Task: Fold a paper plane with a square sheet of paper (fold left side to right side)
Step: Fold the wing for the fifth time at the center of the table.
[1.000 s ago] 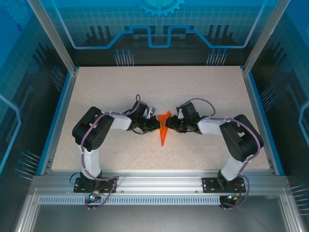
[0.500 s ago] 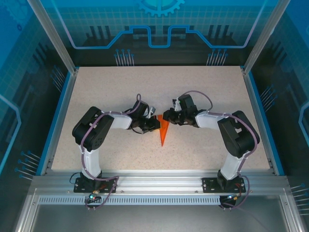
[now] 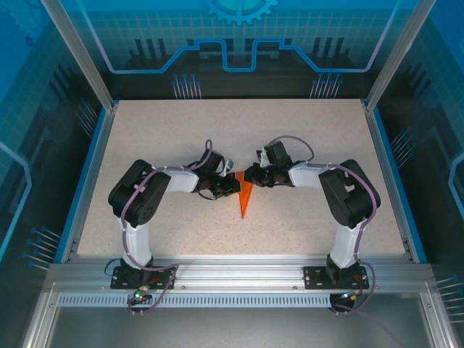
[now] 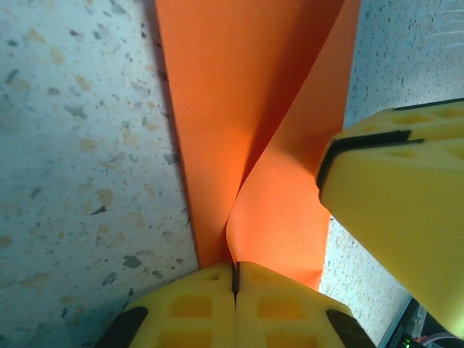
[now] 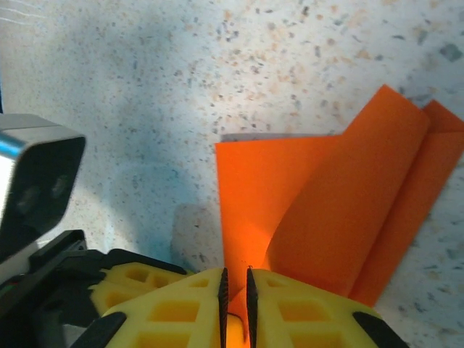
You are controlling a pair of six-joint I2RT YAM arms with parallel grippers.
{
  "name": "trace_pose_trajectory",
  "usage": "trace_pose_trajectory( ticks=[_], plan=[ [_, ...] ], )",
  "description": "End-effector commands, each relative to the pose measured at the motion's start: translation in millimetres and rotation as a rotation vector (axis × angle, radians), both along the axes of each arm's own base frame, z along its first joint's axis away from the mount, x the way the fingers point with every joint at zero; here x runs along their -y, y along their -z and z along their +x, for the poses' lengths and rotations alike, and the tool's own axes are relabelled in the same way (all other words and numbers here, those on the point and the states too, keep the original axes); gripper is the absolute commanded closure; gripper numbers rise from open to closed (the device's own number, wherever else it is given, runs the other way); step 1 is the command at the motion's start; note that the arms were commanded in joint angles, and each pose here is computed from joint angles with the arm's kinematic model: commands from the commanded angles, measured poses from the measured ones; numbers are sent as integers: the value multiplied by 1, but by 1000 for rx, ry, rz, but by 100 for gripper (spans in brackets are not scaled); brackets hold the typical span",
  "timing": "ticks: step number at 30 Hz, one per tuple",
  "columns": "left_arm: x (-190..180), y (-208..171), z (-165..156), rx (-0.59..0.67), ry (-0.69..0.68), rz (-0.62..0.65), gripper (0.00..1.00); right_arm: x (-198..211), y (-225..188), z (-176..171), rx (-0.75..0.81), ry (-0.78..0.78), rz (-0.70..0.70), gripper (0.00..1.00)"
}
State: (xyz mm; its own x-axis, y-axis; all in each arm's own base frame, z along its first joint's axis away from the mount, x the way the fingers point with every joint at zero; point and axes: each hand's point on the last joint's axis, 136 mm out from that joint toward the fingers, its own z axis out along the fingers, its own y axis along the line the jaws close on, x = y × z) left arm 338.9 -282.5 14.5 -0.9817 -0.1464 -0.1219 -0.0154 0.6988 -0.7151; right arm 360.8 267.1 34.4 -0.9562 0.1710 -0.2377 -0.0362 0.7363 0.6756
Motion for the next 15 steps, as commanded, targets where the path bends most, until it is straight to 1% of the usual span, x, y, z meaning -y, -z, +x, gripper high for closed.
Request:
trace_pose_trajectory(
  ticks=[1,9,15],
  plan=[
    [-25,33,-9,-70,-43,141,100,8,7,4,-15,0,-31,83],
    [-26,37,-10,-84,-45,146,100,13,20,1,-49,-1,-54,83],
    [-24,33,-10,-77,-40,133,100,21,34,-7,-113,18,-98,83]
  ],
)
